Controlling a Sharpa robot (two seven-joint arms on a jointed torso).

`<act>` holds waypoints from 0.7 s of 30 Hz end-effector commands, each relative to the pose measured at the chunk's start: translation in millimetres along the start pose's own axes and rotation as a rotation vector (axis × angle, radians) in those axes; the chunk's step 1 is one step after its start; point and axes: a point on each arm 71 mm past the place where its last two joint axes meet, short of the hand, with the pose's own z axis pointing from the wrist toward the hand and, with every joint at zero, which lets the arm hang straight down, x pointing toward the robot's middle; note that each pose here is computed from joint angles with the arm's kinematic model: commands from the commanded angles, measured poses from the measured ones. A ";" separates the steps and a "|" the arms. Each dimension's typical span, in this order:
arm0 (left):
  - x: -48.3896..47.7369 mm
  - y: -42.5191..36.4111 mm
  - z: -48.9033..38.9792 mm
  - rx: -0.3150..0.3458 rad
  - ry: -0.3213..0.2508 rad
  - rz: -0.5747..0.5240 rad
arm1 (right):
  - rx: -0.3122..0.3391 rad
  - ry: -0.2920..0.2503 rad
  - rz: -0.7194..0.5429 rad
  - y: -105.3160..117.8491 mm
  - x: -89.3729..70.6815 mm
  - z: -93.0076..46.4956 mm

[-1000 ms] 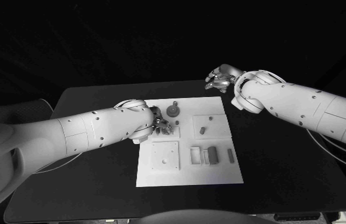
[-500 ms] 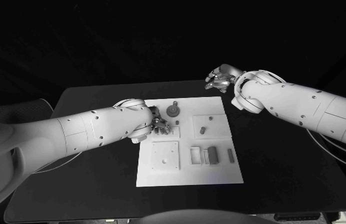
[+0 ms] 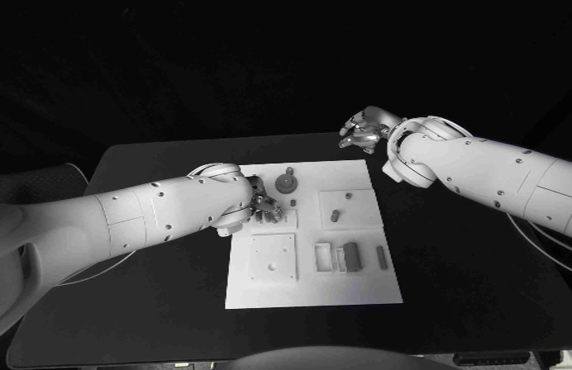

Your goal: Assemble the parts on the task board

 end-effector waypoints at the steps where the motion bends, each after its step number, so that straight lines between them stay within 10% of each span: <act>1: 2.9 -4.1 -0.2 0.008 0.010 0.023 | -0.010 0.012 -0.006 1.3 1.4 -0.1; 21: 1.6 -5.6 0.0 0.013 -0.012 0.043 | -0.009 0.011 -0.006 1.3 1.4 0.0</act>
